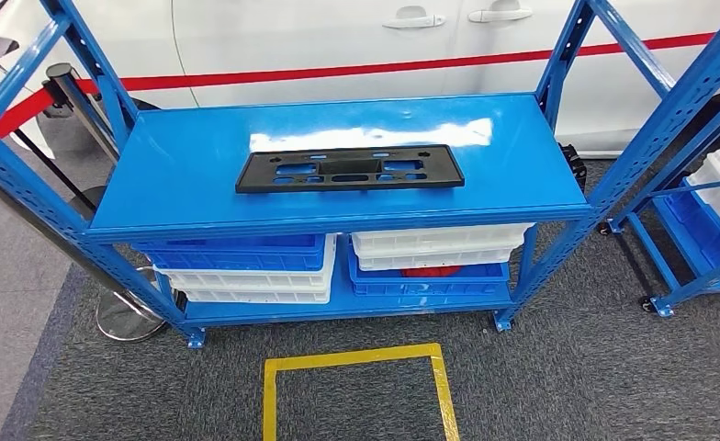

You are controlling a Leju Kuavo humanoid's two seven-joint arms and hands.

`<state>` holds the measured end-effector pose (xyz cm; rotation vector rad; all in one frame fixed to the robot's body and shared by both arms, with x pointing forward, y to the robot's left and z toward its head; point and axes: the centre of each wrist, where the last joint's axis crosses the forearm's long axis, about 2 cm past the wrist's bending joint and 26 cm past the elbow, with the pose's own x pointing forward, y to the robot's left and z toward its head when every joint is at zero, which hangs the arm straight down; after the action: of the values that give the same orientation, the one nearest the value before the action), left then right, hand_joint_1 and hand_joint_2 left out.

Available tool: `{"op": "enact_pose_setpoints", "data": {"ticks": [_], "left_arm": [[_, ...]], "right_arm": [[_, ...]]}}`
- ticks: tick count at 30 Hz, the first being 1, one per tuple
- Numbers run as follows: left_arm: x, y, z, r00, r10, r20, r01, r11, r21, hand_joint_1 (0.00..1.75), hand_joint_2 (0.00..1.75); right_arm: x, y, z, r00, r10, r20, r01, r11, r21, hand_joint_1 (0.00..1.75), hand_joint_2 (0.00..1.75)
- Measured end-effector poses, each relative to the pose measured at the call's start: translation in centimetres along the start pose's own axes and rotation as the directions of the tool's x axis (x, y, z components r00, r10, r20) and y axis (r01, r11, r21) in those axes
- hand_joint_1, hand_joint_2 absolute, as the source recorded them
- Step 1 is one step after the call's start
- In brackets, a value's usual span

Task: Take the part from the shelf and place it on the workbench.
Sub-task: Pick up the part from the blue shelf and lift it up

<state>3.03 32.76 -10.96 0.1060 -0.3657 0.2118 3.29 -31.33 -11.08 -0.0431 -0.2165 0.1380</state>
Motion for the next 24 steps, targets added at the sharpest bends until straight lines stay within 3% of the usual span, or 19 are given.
{"op": "enact_pose_setpoints", "data": {"ticks": [1, 2, 3, 7, 17, 24], "left_arm": [[0.0, 0.1, 0.0, 1.000, 0.009, 0.002, -0.009, 1.000, 0.003, 0.00, 0.00], [0.1, 0.1, 0.0, 1.000, 0.018, 0.005, -0.018, 1.000, 0.006, 0.00, 0.00], [0.1, 0.2, -0.1, 1.000, 0.027, 0.008, -0.027, 1.000, 0.010, 0.00, 0.00], [0.4, 0.4, -0.2, 0.998, 0.062, 0.023, -0.063, 0.998, 0.020, 0.00, 0.00], [0.6, -0.1, -0.3, 0.992, 0.117, 0.047, -0.117, 0.993, 0.009, 0.00, 0.00], [0.7, -0.5, -0.3, 0.987, 0.150, 0.051, -0.151, 0.989, 0.006, 0.00, 0.00]], "right_arm": [[0.1, 0.0, 0.0, 1.000, 0.001, 0.002, -0.001, 1.000, 0.003, 0.00, 1.31], [0.1, 0.0, 0.0, 1.000, 0.001, 0.006, -0.001, 1.000, 0.008, 0.00, 1.75], [0.2, 0.0, -0.1, 1.000, 0.000, 0.010, 0.000, 1.000, 0.013, 0.00, 1.75], [0.8, 0.4, -0.1, 0.999, -0.014, 0.049, 0.012, 0.999, 0.050, 0.00, 0.00], [5.6, 0.6, -0.3, 0.948, -0.040, 0.317, -0.007, 0.989, 0.145, 0.00, 0.00], [11.2, -1.7, 0.4, 0.832, -0.035, 0.553, -0.025, 0.995, 0.101, 0.00, 0.00]]}}
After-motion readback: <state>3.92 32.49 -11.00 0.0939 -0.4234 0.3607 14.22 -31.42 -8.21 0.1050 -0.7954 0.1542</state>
